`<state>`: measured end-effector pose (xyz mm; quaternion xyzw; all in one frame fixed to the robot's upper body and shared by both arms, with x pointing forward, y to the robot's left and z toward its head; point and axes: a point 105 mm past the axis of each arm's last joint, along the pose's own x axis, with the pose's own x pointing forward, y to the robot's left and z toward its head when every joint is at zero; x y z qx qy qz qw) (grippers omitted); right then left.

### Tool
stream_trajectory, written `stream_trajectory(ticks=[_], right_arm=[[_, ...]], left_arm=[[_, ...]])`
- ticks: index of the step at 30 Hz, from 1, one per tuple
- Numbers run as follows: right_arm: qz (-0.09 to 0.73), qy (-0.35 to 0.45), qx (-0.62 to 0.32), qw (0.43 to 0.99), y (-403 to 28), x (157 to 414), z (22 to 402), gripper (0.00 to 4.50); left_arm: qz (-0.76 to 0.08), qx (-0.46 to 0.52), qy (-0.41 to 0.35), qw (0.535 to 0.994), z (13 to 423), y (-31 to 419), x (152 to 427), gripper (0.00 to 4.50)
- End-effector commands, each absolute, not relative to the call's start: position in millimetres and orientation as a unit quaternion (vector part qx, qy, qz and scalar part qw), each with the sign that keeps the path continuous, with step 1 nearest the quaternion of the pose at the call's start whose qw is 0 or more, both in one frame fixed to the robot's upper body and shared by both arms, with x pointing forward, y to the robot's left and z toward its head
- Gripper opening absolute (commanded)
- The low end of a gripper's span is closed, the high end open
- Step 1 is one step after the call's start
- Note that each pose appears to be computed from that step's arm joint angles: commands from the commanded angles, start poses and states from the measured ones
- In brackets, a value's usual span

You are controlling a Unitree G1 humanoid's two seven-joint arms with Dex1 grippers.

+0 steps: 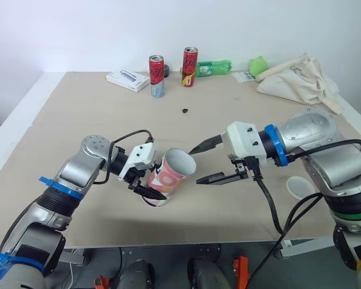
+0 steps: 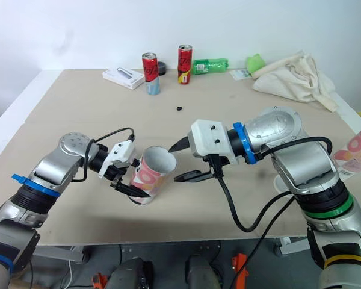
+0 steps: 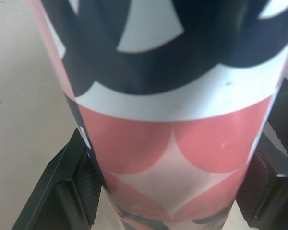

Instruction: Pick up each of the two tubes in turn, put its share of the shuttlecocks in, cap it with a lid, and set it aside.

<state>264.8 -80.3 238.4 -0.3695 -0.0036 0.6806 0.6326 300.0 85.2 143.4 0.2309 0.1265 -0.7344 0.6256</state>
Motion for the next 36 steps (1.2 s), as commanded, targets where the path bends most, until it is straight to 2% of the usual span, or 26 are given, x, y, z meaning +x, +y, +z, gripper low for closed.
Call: stream_trajectory(ticks=[1,4,8,11,14,19,26,36], right_arm=[[0.643,-0.017,-0.359,0.676,-109.1,264.1,266.0,3.42],[0.572,0.022,-0.342,0.745,-151.0,275.2,263.6,3.42],[0.472,0.054,-0.313,0.822,-200.6,293.8,240.3,3.42],[0.426,0.080,-0.279,0.857,-226.3,304.6,220.6,3.42],[0.355,0.124,-0.238,0.896,-259.5,329.2,187.7,3.42],[0.316,0.165,-0.235,0.904,-278.1,356.9,151.4,3.42],[0.286,0.156,-0.213,0.921,-283.4,388.1,154.6,3.42],[0.286,0.152,-0.180,0.929,-267.4,413.6,153.2,3.42]], left_arm=[[-0.726,0.242,0.117,0.633,148.2,84.4,304.3,3.22],[-0.725,0.241,0.116,0.634,147.7,85.9,303.1,3.22],[-0.725,0.240,0.118,0.635,146.5,87.6,302.1,3.22],[-0.725,0.239,0.120,0.634,146.0,88.0,301.9,3.22],[-0.727,0.242,0.121,0.631,145.8,87.6,302.7,3.22],[-0.728,0.245,0.118,0.630,147.5,86.2,304.5,3.22],[-0.725,0.244,0.117,0.633,147.1,87.2,302.3,3.22],[-0.718,0.244,0.119,0.640,147.5,90.2,302.4,3.22]])
